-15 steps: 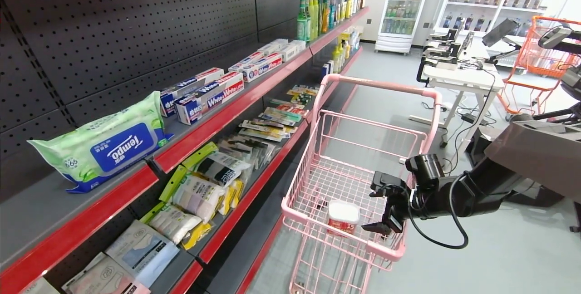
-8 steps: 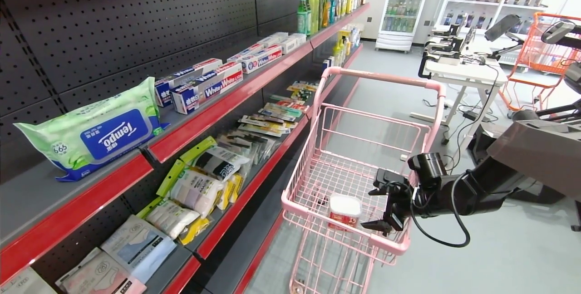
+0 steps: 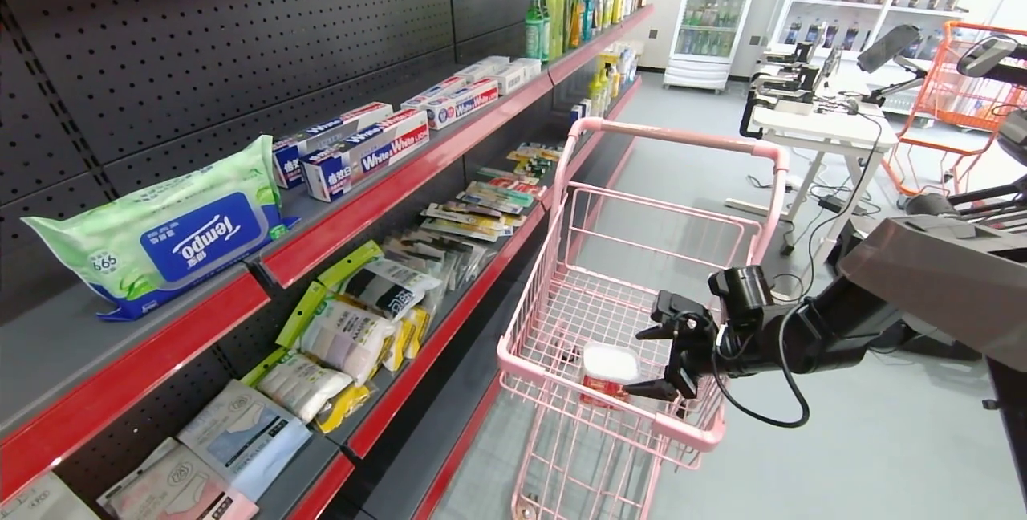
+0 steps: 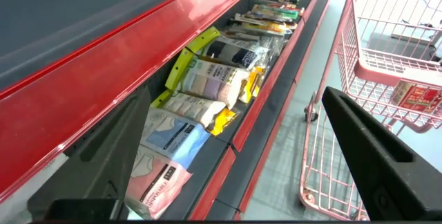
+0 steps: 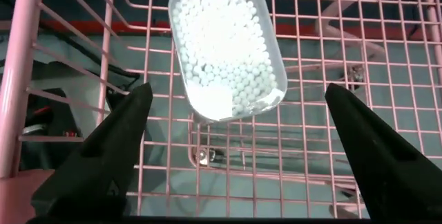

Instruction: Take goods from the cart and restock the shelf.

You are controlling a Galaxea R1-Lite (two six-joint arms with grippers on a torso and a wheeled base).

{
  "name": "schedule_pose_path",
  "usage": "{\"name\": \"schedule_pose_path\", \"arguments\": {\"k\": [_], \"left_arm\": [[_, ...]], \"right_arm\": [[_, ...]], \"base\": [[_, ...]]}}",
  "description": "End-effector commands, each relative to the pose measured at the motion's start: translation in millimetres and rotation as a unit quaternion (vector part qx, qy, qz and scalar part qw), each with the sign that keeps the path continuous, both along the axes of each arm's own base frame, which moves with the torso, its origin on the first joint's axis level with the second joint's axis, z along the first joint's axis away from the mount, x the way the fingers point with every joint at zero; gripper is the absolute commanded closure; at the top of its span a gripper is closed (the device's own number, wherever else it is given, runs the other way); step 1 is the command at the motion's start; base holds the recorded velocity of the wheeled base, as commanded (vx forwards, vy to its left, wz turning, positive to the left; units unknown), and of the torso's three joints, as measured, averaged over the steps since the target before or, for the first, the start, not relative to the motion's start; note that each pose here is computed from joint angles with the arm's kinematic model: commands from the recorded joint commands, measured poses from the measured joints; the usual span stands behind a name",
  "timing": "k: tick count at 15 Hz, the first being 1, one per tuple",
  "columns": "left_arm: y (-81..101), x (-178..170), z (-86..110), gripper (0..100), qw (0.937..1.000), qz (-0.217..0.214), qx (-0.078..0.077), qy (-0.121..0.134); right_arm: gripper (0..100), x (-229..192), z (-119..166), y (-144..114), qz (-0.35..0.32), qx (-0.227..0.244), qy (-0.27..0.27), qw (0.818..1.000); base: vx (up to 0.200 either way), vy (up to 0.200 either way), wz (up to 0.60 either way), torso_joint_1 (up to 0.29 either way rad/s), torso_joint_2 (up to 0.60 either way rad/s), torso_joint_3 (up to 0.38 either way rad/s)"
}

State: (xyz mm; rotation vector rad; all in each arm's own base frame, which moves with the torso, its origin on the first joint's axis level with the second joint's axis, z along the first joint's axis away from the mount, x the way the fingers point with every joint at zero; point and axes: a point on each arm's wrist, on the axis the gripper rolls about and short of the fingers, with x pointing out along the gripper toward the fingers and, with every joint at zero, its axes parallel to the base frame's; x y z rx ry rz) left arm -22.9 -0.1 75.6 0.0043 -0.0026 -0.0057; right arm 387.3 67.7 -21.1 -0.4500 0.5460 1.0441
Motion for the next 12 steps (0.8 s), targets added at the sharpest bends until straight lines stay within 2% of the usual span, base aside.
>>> {"name": "schedule_pose_path", "arguments": {"k": [1, 12], "left_arm": [[0.0, 0, 0.1, 0, 1.0000, 0.000, 0.000, 0.001], [0.0, 0, 0.1, 0, 1.0000, 0.000, -0.001, 0.001]], "right_arm": [[0, 4, -13, 3, 0.004, 0.000, 0.010, 1.000], [0, 22, -30, 13, -0.001, 0.026, 0.030, 0.999]], "base": [[0.000, 0.000, 0.00, 0.000, 0.00, 0.000], [0.000, 0.000, 0.00, 0.000, 0.00, 0.000]]}}
